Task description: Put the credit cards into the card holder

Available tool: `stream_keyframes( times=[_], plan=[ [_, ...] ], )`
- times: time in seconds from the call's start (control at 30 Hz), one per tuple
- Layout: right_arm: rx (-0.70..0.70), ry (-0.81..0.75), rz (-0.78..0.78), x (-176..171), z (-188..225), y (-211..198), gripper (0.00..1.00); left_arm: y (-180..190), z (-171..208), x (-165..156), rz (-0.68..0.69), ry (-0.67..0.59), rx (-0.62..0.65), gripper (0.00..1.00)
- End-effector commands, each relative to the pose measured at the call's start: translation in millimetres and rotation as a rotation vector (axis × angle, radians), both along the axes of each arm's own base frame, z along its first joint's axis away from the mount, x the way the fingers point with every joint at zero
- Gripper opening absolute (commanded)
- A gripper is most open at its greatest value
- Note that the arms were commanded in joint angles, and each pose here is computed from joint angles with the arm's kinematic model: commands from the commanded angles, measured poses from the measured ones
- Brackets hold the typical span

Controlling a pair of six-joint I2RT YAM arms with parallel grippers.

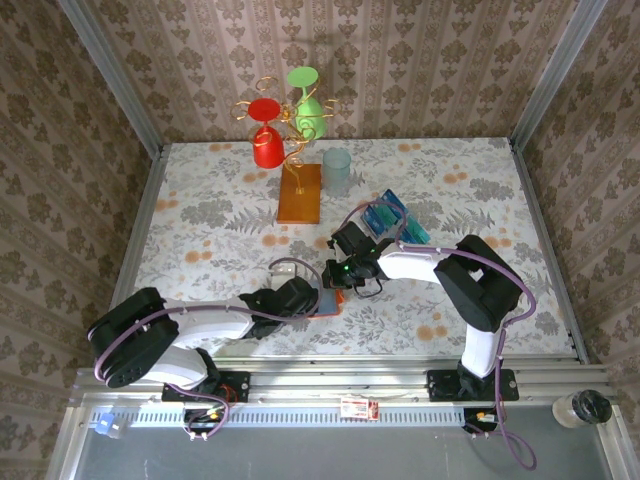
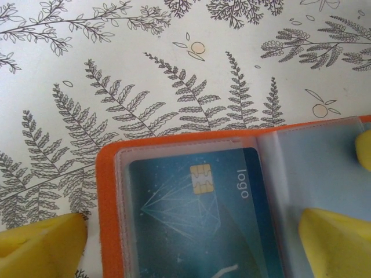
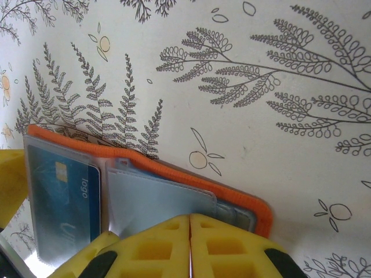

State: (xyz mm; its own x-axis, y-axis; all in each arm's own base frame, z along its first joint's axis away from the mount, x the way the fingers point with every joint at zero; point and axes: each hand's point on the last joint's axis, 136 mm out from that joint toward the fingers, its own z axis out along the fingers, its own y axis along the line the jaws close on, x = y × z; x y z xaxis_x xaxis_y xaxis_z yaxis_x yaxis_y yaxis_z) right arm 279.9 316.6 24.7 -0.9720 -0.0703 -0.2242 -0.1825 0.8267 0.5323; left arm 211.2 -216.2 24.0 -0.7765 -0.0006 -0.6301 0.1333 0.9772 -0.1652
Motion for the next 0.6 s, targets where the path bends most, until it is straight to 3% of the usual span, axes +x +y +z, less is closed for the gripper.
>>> stream_keyframes(
  times=[0.0, 0.57],
  plan=[
    [0.011, 0.013, 0.018, -4, 4, 4, 0.08, 1, -8, -6, -0.014, 0.023, 0.005, 1.0],
    [0.009, 0.034, 0.049, -20, -3, 17, 0.08, -11, 15, -5, -0.059, -0.049, -0.082, 1.0]
  ],
)
